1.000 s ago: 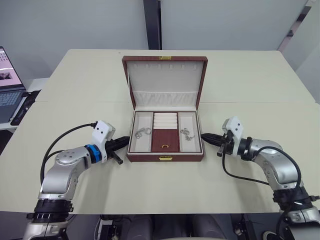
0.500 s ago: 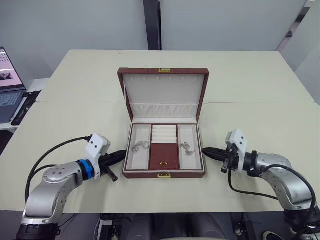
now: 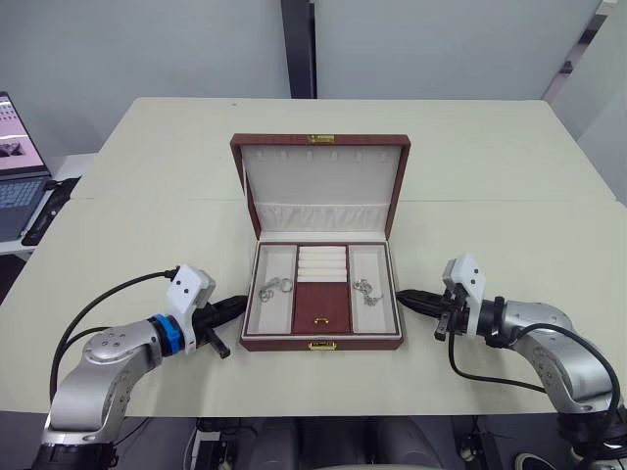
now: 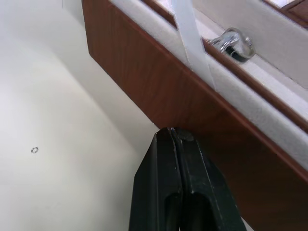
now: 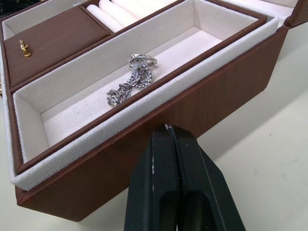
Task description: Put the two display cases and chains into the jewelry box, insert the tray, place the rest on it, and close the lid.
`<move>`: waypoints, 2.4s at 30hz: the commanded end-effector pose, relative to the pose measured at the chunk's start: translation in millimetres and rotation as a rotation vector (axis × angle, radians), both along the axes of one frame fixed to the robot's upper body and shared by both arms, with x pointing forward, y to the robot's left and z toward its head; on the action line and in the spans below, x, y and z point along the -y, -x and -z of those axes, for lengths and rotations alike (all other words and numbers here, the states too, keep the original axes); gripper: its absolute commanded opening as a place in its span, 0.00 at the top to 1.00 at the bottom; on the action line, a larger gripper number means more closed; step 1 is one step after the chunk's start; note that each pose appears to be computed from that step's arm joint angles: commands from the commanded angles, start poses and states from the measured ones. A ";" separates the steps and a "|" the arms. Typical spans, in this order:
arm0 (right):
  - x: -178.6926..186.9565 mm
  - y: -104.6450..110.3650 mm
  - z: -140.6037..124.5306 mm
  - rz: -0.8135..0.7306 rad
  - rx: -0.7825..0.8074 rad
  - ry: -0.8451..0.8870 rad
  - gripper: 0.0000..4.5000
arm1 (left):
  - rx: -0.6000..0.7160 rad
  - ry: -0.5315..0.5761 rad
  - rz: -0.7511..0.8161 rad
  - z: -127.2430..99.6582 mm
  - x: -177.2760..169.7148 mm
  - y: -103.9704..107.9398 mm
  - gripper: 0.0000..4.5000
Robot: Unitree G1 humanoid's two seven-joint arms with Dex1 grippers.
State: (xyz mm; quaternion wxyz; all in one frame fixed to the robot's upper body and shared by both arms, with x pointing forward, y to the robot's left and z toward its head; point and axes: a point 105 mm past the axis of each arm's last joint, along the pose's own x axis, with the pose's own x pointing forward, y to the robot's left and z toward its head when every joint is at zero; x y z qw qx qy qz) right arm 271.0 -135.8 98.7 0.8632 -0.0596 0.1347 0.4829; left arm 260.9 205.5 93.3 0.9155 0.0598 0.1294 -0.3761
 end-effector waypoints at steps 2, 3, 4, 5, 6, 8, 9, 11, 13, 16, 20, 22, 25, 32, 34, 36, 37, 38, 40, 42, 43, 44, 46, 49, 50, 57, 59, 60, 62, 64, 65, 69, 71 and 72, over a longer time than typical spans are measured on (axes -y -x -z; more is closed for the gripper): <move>17.0 -11.2 -23.7 0.043 0.090 -0.036 1.00 | 0.224 0.046 -0.002 -38.7 -7.5 5.7 1.00; 21.4 -14.3 -25.2 0.054 0.097 -0.035 1.00 | 0.258 0.057 -0.016 -44.2 -8.9 8.6 1.00; 25.6 -16.8 -25.8 0.058 0.100 -0.029 1.00 | 0.271 0.074 -0.007 -48.6 -7.5 16.1 1.00; 29.1 -18.7 -25.8 0.059 0.103 -0.022 1.00 | 0.274 0.085 0.004 -51.2 -5.7 22.9 1.00; 32.6 -21.4 -27.1 0.064 0.110 -0.021 1.00 | 0.295 0.110 0.013 -57.4 -4.2 31.0 1.00; 38.2 -27.1 -30.0 0.072 0.123 -0.023 1.00 | 0.332 0.128 0.033 -66.9 -3.4 47.2 1.00; 40.5 -30.7 -31.3 0.073 0.132 -0.020 1.00 | 0.345 0.126 0.039 -70.5 -4.3 56.4 1.00; 44.3 -37.4 -33.5 0.077 0.155 -0.014 1.00 | 0.361 0.123 0.035 -76.8 -6.3 70.4 1.00; 46.7 -45.9 -37.6 0.079 0.173 -0.015 1.00 | 0.365 0.126 0.037 -85.1 -7.4 87.0 1.00; 48.4 -56.0 -43.2 0.077 0.198 -0.016 1.00 | 0.386 0.138 0.013 -94.8 -9.9 101.9 1.00; 43.0 -70.6 -51.7 0.068 0.229 -0.033 1.00 | 0.379 0.144 -0.005 -99.8 -5.4 117.7 1.00; 38.8 -78.2 -58.0 0.059 0.248 -0.048 1.00 | 0.385 0.148 -0.019 -102.7 -1.4 123.6 1.00; 32.2 -92.3 -73.6 0.054 0.291 -0.083 1.00 | 0.383 0.156 -0.039 -106.6 7.6 129.9 1.00; 11.4 -113.6 -101.0 0.004 0.353 -0.143 1.00 | 0.385 0.169 -0.069 -107.0 21.5 131.2 1.00; 4.0 -117.3 -109.5 -0.010 0.375 -0.164 1.00 | 0.376 0.168 -0.071 -105.1 22.3 133.3 1.00; -2.4 -119.9 -116.5 -0.024 0.392 -0.182 1.00 | 0.377 0.158 -0.074 -104.1 21.4 134.1 1.00; -6.4 -120.9 -121.0 -0.033 0.400 -0.194 1.00 | 0.376 0.157 -0.075 -103.8 20.9 134.1 1.00; -10.5 -121.6 -124.7 -0.044 0.407 -0.204 1.00 | 0.378 0.156 -0.077 -103.6 20.4 134.0 1.00; -18.3 -122.1 -130.6 -0.065 0.421 -0.214 1.00 | 0.378 0.156 -0.077 -103.3 20.0 134.2 1.00; -27.4 -122.3 -136.7 -0.088 0.432 -0.230 1.00 | 0.381 0.160 -0.077 -103.5 19.7 133.5 1.00; -32.2 -122.1 -140.4 -0.098 0.440 -0.241 1.00 | 0.378 0.163 -0.073 -103.1 20.6 133.5 1.00; -38.3 -120.3 -144.2 -0.116 0.446 -0.257 1.00 | 0.373 0.164 -0.069 -102.5 21.2 133.9 1.00; -48.5 -114.0 -149.5 -0.165 0.449 -0.287 1.00 | 0.368 0.161 -0.064 -101.4 20.5 134.2 1.00; -57.0 -98.2 -150.7 -0.256 0.425 -0.304 1.00 | 0.365 0.158 -0.071 -100.0 17.1 134.3 1.00; -58.0 -91.4 -149.7 -0.291 0.408 -0.303 1.00 | 0.361 0.162 -0.073 -99.3 16.8 134.9 1.00; -51.4 -57.5 -143.2 -0.413 0.327 -0.258 1.00 | 0.330 0.172 -0.092 -93.5 12.2 137.5 1.00; -47.2 -60.2 -142.6 -0.387 0.330 -0.246 1.00 | 0.318 0.176 -0.104 -92.0 9.0 136.2 1.00; -45.6 -61.3 -142.1 -0.379 0.330 -0.241 1.00 | 0.314 0.177 -0.110 -91.4 7.5 135.4 1.00; -41.7 -64.6 -141.5 -0.355 0.340 -0.231 1.00 | 0.294 0.177 -0.120 -88.9 4.8 133.7 1.00; -37.5 -67.3 -140.1 -0.330 0.349 -0.220 1.00 | 0.273 0.169 -0.141 -86.2 1.0 129.5 1.00; -35.4 -68.4 -139.5 -0.317 0.348 -0.221 1.00 | 0.259 0.162 -0.150 -84.8 -0.7 127.0 1.00; -20.6 -73.7 -128.3 -0.246 0.341 -0.183 0.91 | 0.249 0.113 -0.217 -82.5 -15.9 109.9 0.91; -6.3 -73.8 -116.4 -0.206 0.315 -0.155 0.82 | 0.249 0.092 -0.234 -81.0 -26.4 99.4 0.80; 1.1 -73.3 -110.3 -0.188 0.304 -0.138 0.76 | 0.251 0.087 -0.248 -80.5 -31.8 93.5 0.74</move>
